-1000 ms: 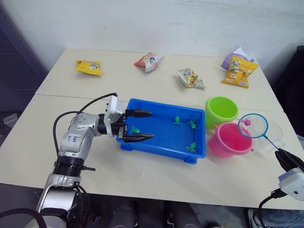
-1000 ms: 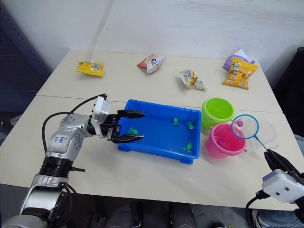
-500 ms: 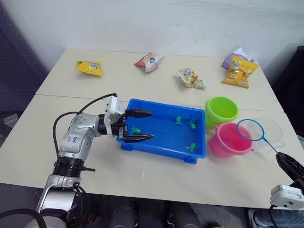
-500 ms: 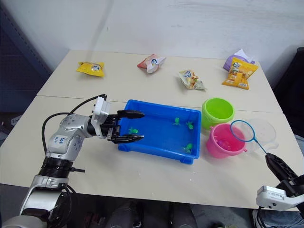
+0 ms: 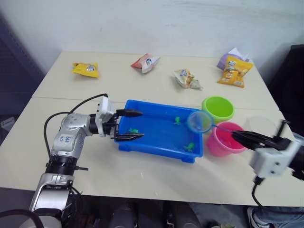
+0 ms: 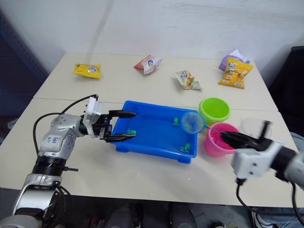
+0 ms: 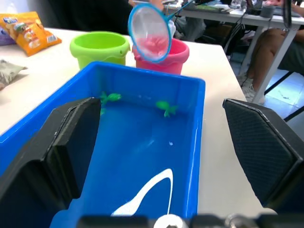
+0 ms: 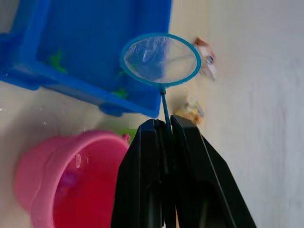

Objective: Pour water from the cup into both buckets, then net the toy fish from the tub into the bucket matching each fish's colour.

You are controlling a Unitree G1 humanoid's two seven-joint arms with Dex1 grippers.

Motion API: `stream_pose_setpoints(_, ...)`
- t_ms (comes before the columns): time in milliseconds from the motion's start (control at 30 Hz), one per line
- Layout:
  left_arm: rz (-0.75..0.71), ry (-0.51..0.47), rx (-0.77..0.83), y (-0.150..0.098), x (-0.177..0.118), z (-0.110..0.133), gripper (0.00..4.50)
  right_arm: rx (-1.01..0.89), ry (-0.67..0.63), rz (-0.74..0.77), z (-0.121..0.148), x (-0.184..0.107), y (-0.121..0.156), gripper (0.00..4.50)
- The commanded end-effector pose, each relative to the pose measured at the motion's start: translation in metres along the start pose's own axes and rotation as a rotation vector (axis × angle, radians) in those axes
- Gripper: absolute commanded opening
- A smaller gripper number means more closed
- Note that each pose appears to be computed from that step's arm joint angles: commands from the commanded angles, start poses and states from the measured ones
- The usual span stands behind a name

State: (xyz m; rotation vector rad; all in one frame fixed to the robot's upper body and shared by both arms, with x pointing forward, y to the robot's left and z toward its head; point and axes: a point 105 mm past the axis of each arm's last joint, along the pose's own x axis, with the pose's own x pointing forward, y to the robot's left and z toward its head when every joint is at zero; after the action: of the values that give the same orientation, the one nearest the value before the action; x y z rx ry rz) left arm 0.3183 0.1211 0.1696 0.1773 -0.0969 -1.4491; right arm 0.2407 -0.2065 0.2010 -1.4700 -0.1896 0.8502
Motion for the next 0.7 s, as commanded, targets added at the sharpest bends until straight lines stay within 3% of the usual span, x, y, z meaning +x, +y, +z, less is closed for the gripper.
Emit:
stream_pose_setpoints(33, -0.007, -0.012, 0.024, -0.003, 0.002, 0.005, 4.43, -0.046, 0.014, 0.134, -0.007, 0.019, 0.002, 0.00)
stream_pose_setpoints(267, -0.015, -0.031, 0.004, -0.009, 0.010, 0.005, 4.43, -0.167, 0.012, 0.235, -0.012, 0.049, -0.011, 0.00)
stream_pose_setpoints(533, -0.033, -0.033, -0.005, -0.010, 0.015, 0.006, 4.43, -0.262, 0.105, 0.313, -0.033, 0.057, -0.027, 0.00)
stream_pose_setpoints(700, -0.041, -0.038, -0.001, -0.006, 0.017, 0.008, 4.43, -0.277, 0.098, 0.413, -0.031, 0.060, -0.021, 0.00)
